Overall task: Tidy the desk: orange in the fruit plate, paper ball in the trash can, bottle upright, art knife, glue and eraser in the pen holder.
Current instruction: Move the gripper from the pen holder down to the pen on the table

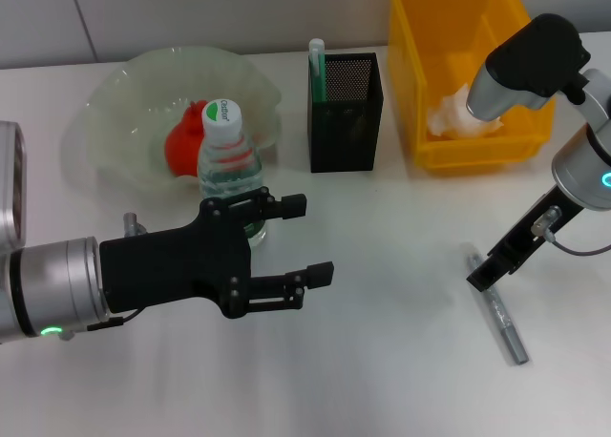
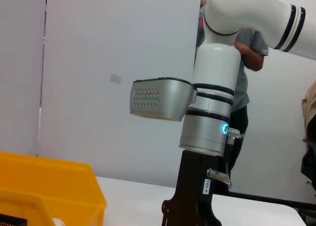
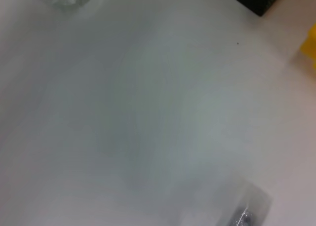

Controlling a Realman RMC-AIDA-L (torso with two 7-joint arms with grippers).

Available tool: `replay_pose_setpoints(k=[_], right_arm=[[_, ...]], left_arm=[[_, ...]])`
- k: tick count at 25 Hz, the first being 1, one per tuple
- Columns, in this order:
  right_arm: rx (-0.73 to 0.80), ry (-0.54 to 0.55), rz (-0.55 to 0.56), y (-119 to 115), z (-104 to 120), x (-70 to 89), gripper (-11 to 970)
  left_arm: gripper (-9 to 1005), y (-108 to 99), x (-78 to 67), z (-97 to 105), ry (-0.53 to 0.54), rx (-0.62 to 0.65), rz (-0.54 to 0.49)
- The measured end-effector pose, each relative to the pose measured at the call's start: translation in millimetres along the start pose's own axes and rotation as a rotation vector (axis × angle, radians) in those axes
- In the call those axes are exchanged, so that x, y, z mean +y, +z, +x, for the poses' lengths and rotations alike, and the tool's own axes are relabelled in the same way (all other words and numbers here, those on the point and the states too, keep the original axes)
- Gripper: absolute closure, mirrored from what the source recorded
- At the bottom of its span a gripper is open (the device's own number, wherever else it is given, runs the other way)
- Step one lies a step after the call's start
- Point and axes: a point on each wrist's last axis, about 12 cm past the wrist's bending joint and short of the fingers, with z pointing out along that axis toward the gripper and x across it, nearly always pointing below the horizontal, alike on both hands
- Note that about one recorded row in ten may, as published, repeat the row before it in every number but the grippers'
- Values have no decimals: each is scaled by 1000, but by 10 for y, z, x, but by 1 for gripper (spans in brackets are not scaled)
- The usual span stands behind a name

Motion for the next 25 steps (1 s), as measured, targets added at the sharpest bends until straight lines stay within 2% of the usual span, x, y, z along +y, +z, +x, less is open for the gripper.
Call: replay_pose_setpoints(k=[13,25], right_arm=[[17,5,-13,58,-5,-3,366],[40,9,-21,108,5,-7,416]], left_arm=[[183,-8,-2,3,4,-5,-6],[184,-9,-9,5,7,-6,-2]])
